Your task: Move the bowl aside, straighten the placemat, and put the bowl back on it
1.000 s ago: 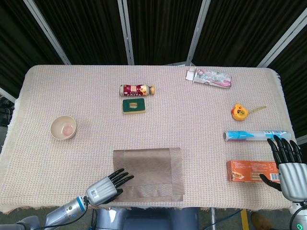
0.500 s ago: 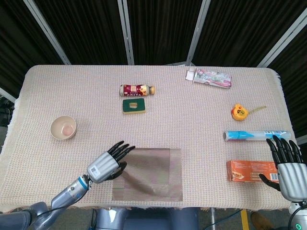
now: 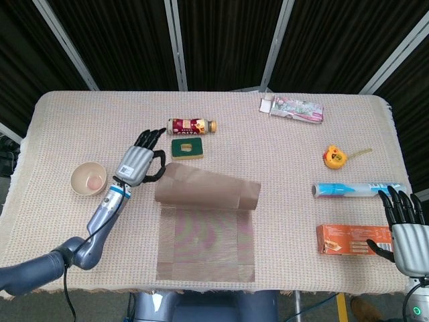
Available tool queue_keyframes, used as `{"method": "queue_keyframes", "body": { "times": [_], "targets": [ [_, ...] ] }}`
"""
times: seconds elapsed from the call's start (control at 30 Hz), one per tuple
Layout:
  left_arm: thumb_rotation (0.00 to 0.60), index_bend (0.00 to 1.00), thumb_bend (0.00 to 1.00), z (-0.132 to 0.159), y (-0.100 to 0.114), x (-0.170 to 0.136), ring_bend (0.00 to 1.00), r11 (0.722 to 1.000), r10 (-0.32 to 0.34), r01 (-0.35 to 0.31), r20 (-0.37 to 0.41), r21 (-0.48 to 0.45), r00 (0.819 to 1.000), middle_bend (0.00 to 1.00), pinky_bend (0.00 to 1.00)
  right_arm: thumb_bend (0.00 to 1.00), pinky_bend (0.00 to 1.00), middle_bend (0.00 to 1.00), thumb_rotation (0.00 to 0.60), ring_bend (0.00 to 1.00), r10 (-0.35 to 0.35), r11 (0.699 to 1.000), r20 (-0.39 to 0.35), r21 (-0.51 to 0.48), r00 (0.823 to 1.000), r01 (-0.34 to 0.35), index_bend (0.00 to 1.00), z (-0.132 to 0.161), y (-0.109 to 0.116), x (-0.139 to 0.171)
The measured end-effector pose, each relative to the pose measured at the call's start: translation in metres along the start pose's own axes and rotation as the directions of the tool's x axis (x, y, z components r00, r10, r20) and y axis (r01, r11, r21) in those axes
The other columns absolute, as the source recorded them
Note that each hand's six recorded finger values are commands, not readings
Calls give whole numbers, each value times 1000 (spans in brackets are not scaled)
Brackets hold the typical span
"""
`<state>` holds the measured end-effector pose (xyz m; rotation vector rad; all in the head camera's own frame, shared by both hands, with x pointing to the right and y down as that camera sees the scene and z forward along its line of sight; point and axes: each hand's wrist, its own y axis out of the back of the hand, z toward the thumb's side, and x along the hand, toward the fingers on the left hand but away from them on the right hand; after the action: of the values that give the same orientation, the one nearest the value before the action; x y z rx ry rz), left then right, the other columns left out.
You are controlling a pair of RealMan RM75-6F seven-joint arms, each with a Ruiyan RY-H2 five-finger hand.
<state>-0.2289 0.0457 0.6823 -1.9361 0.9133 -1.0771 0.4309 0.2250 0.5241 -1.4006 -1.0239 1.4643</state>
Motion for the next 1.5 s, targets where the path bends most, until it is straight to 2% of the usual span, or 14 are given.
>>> {"method": "queue_keyframes", "body": {
  "times": [0.2, 0.27, 0.33, 0.4, 0.47, 0.7, 0.8, 0.9, 1.0, 1.1, 1.17, 1.23, 1.37, 1.5],
  "targets": [
    [600, 659, 570, -42, 5, 17, 0, 1000, 19, -19, -120, 1, 993, 0, 0, 0, 0, 0, 600, 0, 15, 1000, 15, 18, 1000, -15, 0, -3, -6, -5],
    [600, 484, 477, -59, 5, 20, 0, 1000, 20, -18, -157, 11, 987, 0, 0, 0, 0, 0, 600, 0, 18, 1000, 14, 23, 1000, -18, 0, -2, -8, -5],
    [600, 114, 203, -74, 3, 21, 0, 1000, 17, -14, -190, 17, 982, 0, 0, 0, 0, 0, 600, 0, 22, 999, 13, 27, 1000, -22, 0, -1, -9, -5],
    [600, 0, 44, -86, 1, 21, 0, 1000, 12, -7, -218, 22, 976, 0, 0, 0, 0, 0, 600, 0, 26, 999, 11, 30, 1000, -26, 0, -1, -11, -5],
    [600, 0, 6, -97, -1, 19, 0, 999, 8, 0, -242, 32, 970, 0, 0, 0, 0, 0, 600, 0, 30, 999, 10, 30, 1000, -30, 0, 0, -12, -5],
    [600, 0, 0, -120, 11, -3, 0, 996, 52, -31, -278, 82, 959, 0, 0, 0, 0, 0, 600, 0, 71, 997, -27, 28, 997, -70, 0, 8, -21, -5],
    [600, 0, 0, -126, 21, -18, 0, 995, 68, -43, -282, 95, 957, 0, 0, 0, 0, 0, 600, 0, 111, 994, -73, 27, 991, -109, 16, 17, -30, -8],
    [600, 0, 0, -131, 33, -39, 0, 993, 81, -51, -289, 110, 954, 0, 0, 0, 0, 0, 600, 0, 166, 986, -149, 30, 975, -163, 67, 30, -42, -13],
    [600, 0, 7, -136, 45, -64, 0, 991, 90, -54, -306, 123, 948, 0, 0, 0, 0, 0, 600, 0, 216, 976, -258, 43, 942, -212, 113, 48, -53, -19],
    [600, 0, 24, -139, 56, -94, 0, 989, 100, -57, -331, 138, 938, 0, 0, 0, 0, 1, 600, 0, 261, 964, -379, 64, 888, -256, 145, 71, -64, -22],
    [600, 0, 34, -140, 64, -117, 0, 988, 104, -55, -354, 144, 930, 0, 0, 0, 0, 9, 600, 0, 294, 953, -478, 85, 828, -289, 160, 92, -74, -22],
    [600, 0, 41, -142, 71, -137, 0, 987, 107, -51, -379, 154, 919, 0, 0, 0, 0, 20, 600, 0, 316, 945, -543, 105, 778, -311, 168, 108, -81, -22],
    [600, 0, 46, -149, 88, -180, 0, 980, 132, -50, -444, 192, 887, 0, 0, 2, 0, 31, 600, 0, 353, 928, -638, 143, 685, -344, 185, 139, -97, -20],
    [600, 0, 47, -138, 96, -205, 0, 978, 147, -55, -472, 203, 869, 0, 0, 25, 0, 51, 600, 0, 370, 914, -715, 168, 593, -369, 203, 174, -112, -16]
  ]
}}
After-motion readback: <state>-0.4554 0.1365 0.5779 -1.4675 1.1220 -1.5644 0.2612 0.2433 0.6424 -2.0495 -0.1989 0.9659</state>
